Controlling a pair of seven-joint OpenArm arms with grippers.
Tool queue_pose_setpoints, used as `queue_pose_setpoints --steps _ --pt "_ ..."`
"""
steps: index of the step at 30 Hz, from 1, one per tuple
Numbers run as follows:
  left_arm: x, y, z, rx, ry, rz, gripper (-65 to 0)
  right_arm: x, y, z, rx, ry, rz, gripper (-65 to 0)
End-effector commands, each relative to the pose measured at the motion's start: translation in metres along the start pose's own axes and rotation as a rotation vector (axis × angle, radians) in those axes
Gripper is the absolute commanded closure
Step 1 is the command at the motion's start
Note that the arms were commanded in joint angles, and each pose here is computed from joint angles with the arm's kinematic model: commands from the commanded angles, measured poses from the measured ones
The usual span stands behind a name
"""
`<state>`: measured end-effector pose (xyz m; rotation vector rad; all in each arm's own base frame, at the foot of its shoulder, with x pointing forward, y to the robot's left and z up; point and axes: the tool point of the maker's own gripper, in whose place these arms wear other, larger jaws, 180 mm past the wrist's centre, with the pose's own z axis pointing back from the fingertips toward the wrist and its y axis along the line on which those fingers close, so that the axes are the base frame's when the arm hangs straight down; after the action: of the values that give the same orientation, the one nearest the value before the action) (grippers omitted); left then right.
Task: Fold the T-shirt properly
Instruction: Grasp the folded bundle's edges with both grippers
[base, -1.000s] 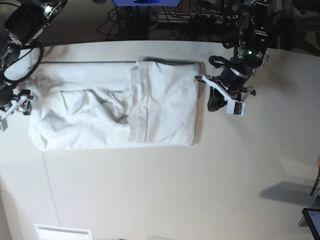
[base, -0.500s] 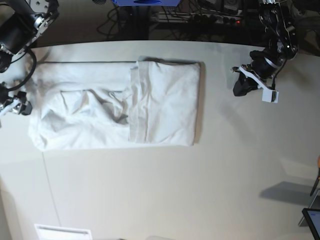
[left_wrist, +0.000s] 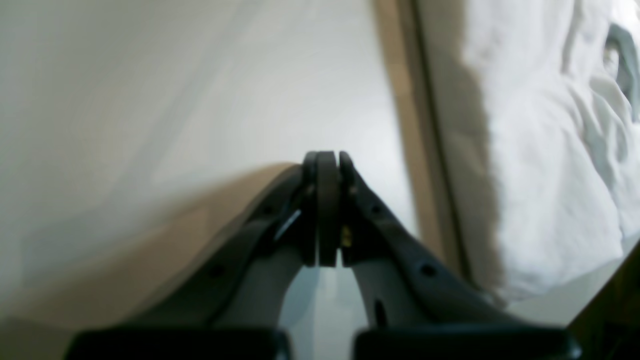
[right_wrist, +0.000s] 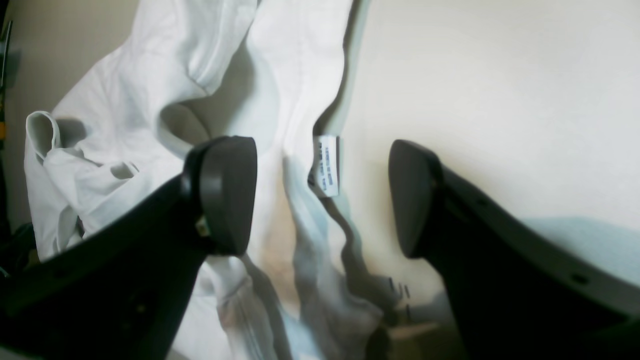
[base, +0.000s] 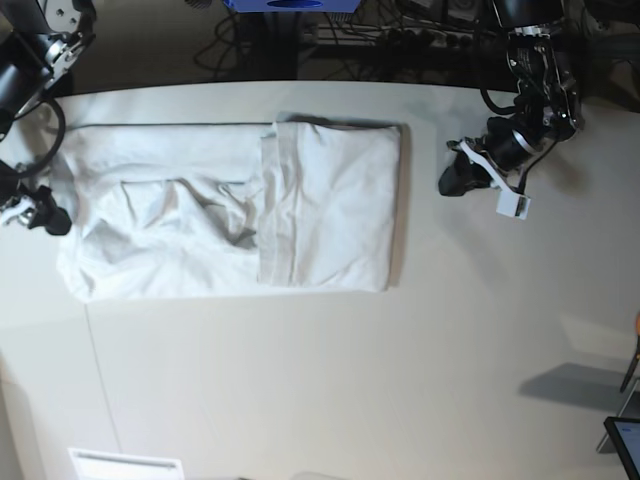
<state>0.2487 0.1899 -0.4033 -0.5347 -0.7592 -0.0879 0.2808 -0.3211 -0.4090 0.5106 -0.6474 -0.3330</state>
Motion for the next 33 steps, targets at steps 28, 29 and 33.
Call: queue_pose_setpoints --steps 28,29,33 --pt "0.018 -0.049 -0.036 -0.127 -0.033 -0.016 0.0 -0.046 0.045 -0.029 0.035 0.185 0.154 -36.7" --pt "0.016 -0.052 -0.038 -0.133 -0.026 -0.019 0.0 -0.047 0.044 -0.029 0.034 0.191 0.154 -34.0" --pt "0.010 -0.060 -0.051 -0.130 0.032 -0.095 0.0 -0.051 0.043 -0.029 0.032 0.200 0.152 -23.2"
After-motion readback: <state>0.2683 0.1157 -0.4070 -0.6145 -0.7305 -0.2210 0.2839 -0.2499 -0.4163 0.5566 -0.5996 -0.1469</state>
